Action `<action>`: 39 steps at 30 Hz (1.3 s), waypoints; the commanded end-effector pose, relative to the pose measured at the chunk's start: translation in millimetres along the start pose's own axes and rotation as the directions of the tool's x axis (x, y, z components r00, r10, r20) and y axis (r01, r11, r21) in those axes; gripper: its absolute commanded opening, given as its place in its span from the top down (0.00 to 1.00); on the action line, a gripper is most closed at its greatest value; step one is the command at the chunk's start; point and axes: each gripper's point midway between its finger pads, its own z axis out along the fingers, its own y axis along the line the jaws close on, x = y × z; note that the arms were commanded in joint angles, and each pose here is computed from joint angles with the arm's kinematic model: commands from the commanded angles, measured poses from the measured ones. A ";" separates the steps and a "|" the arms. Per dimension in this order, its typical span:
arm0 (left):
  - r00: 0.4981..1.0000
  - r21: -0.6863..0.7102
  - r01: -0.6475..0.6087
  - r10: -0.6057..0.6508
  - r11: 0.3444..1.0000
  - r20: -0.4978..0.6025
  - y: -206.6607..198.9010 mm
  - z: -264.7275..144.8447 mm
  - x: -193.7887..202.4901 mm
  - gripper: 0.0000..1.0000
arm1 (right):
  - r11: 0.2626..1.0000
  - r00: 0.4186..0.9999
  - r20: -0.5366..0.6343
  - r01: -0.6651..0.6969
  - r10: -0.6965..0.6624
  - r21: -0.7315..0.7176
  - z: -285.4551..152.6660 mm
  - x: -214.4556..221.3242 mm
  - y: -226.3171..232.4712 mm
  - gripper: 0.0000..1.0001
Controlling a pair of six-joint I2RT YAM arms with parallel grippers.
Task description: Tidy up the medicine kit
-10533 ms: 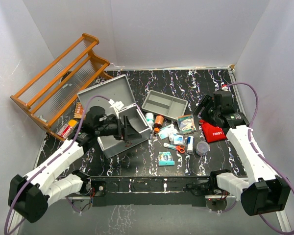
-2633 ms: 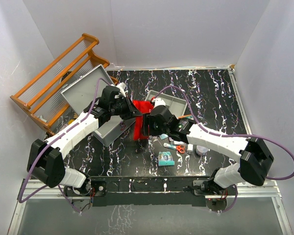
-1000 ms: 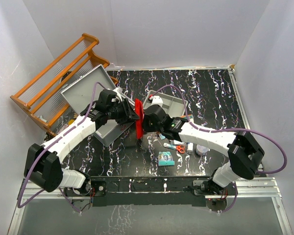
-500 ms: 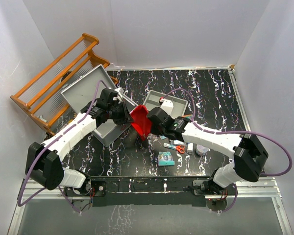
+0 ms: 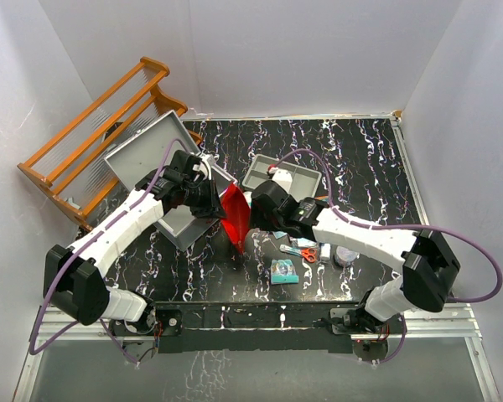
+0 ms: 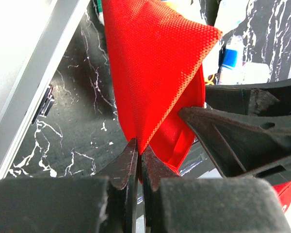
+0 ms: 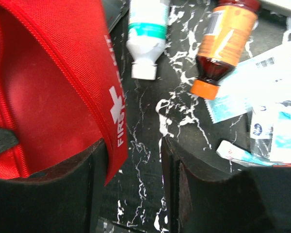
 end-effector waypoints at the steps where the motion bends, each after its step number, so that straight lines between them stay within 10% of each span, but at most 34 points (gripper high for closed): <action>1: 0.999 -0.004 -0.008 0.008 1.000 -0.039 -2.6 -12.2 6.5 1.00 | 0.954 0.994 0.044 0.109 -0.101 -0.278 -28.1 -22.2 56.2 0.48; 9: 0.994 -0.062 0.019 -0.026 0.998 -0.108 12.4 3.6 16.8 1.00 | 0.952 0.985 0.169 0.090 -0.041 -0.293 -56.8 -34.5 29.1 0.37; 18: 0.992 -0.077 0.026 -0.035 0.997 -0.120 15.1 5.1 19.4 1.00 | 0.962 0.971 0.220 -0.143 0.091 0.233 -38.0 -37.7 -109.3 0.41; 23: 0.992 -0.073 0.028 -0.036 0.997 -0.120 14.6 5.4 19.1 1.00 | 0.918 0.956 0.206 -0.263 0.208 0.298 -23.9 -52.3 -162.6 0.37; 39: 0.990 -0.051 0.033 -0.039 0.998 -0.132 12.8 13.5 20.5 1.00 | 0.868 0.979 0.004 0.179 -0.205 0.463 27.1 -55.2 -173.0 0.31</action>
